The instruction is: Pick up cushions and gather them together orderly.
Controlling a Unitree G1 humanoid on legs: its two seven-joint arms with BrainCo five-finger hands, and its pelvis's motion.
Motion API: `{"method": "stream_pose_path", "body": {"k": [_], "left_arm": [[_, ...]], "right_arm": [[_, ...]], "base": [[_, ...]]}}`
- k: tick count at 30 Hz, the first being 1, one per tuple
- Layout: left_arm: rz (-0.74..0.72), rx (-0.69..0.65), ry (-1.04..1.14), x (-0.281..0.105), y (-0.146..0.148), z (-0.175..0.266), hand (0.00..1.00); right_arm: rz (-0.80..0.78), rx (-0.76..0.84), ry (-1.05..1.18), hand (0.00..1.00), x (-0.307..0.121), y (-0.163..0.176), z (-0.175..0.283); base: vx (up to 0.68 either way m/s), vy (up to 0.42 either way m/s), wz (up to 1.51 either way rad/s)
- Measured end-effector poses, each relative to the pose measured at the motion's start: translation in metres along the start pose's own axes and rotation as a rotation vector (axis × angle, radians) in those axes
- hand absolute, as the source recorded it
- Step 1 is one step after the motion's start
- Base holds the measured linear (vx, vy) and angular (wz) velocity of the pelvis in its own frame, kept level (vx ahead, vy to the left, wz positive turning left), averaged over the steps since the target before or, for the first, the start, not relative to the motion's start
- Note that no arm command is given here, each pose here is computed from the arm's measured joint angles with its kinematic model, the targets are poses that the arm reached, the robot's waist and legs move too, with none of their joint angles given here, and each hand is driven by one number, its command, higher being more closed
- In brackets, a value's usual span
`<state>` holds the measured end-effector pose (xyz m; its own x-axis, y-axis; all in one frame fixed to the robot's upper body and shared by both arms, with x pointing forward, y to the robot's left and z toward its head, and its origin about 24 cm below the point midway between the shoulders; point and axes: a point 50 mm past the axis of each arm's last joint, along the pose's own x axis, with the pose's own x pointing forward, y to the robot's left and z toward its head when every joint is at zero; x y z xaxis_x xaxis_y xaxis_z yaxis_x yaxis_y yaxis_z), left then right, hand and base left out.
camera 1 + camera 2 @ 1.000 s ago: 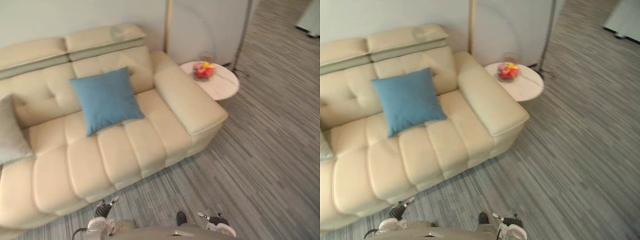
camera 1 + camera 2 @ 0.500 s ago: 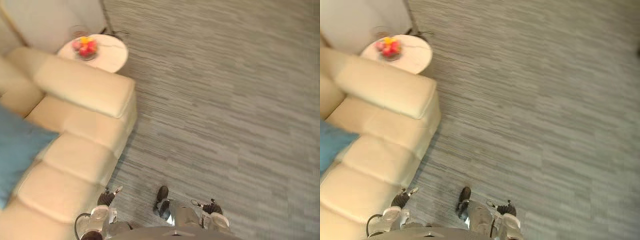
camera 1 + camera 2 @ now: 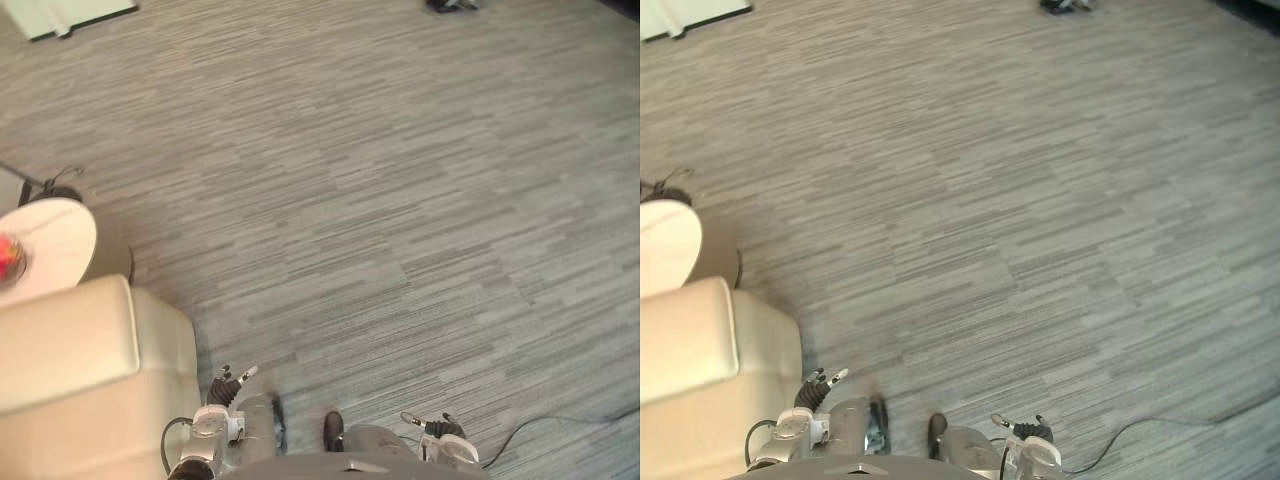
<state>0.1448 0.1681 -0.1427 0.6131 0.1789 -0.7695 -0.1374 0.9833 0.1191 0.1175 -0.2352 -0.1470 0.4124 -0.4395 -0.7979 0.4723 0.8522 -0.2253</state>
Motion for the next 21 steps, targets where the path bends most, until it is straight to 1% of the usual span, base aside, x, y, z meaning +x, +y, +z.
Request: {"method": "stream_pose_path", "body": {"k": [4, 8, 10, 13, 16, 18, 21], "left_arm": [[0.006, -0.014, -0.004, 0.000, 0.002, 0.000, 0.00], [0.010, 0.027, -0.024, 0.003, 0.009, 0.007, 0.00], [0.021, 0.044, -0.019, 0.004, 0.015, 0.007, 0.00], [0.029, 0.064, -0.008, 0.003, 0.017, 0.004, 0.00], [0.053, 0.073, -0.010, 0.004, 0.025, 0.005, 0.00], [0.050, 0.075, -0.006, 0.004, 0.024, 0.004, 0.00], [0.041, 0.091, 0.018, 0.003, 0.023, -0.002, 0.00]], "right_arm": [[-0.002, 0.010, 0.012, 0.00, -0.001, 0.001, -0.004], [0.015, 0.051, 0.037, 0.00, -0.005, 0.010, -0.013], [0.051, 0.068, 0.013, 0.00, -0.007, 0.023, -0.006], [0.067, 0.041, -0.023, 0.00, -0.005, 0.025, 0.005], [0.098, 0.027, -0.061, 0.00, -0.004, 0.035, 0.018], [0.100, 0.029, -0.071, 0.00, -0.004, 0.036, 0.022], [0.077, 0.042, -0.039, 0.00, -0.005, 0.028, 0.010]], "base": [[0.35, 0.187, -0.61], [0.48, 0.244, -0.50], [0.43, 0.235, -0.82], [0.35, 0.172, -0.92], [0.27, 0.054, -0.87], [0.24, -0.010, -0.76], [0.33, -0.112, -0.55]]}}
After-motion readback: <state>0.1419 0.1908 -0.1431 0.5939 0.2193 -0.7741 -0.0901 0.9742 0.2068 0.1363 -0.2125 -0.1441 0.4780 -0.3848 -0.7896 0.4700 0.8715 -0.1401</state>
